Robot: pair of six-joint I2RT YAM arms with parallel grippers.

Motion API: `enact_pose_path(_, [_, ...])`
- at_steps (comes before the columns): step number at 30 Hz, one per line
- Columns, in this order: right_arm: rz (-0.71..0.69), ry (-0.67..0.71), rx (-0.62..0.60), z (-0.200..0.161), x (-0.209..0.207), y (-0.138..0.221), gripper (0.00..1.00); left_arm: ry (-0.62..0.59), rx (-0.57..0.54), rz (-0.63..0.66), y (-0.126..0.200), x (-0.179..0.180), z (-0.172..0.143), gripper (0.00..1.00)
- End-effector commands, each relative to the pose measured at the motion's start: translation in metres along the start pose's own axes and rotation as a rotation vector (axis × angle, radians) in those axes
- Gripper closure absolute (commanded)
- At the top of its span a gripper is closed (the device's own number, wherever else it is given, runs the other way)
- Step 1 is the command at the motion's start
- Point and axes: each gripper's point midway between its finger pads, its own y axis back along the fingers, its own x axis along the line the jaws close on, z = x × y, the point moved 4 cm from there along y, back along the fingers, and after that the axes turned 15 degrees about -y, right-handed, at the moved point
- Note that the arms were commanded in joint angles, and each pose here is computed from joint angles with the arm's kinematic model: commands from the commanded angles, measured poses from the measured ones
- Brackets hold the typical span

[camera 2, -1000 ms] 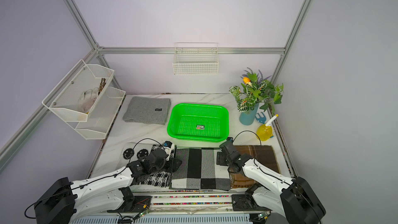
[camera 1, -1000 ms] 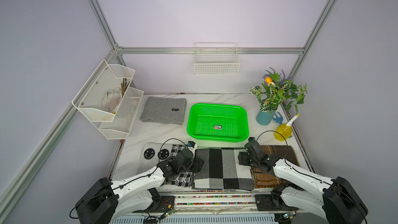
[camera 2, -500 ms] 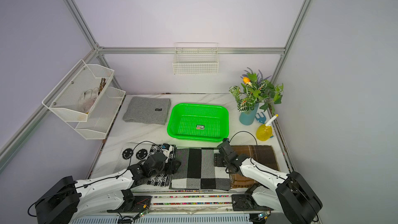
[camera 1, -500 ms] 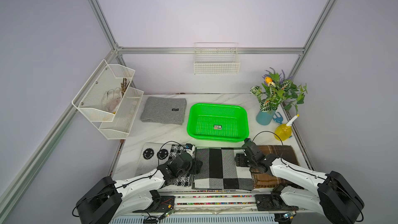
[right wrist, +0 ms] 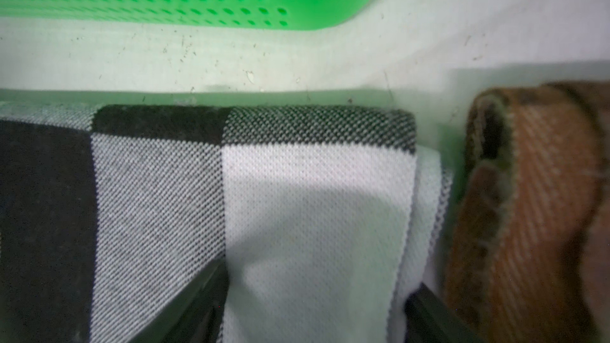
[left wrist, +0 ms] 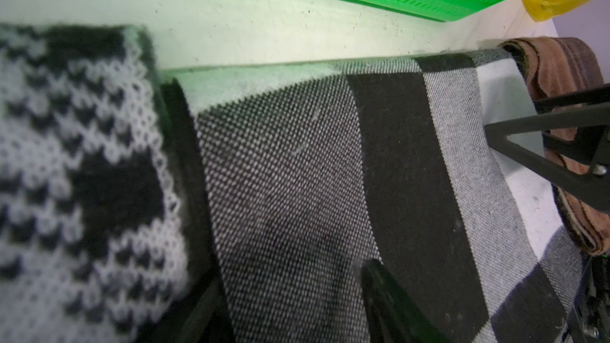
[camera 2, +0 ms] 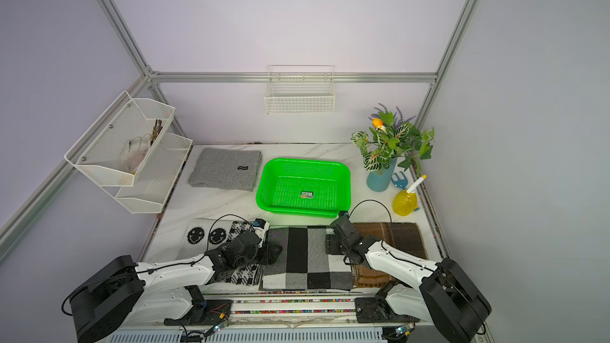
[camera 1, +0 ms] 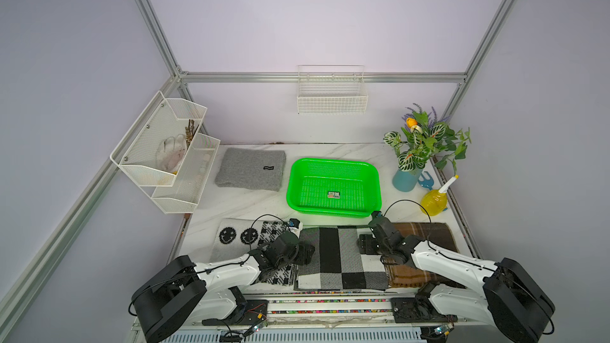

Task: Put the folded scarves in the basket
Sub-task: Pick up the scarf at the center of the board.

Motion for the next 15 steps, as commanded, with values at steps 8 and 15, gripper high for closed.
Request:
enact_pose_path(8, [-0.033,0.002,0.112,-0.025,-0.01,-0.008,0.23,0.002,0.157,-0.025,-0.025,0.003,-0.038,0.39])
enact_pose_path(15, [-0.042,0.021,0.197,-0.039,-0.008,-0.022,0.29,-0.009,0.15,-0.055,-0.03,-0.001,-0.037,0.55])
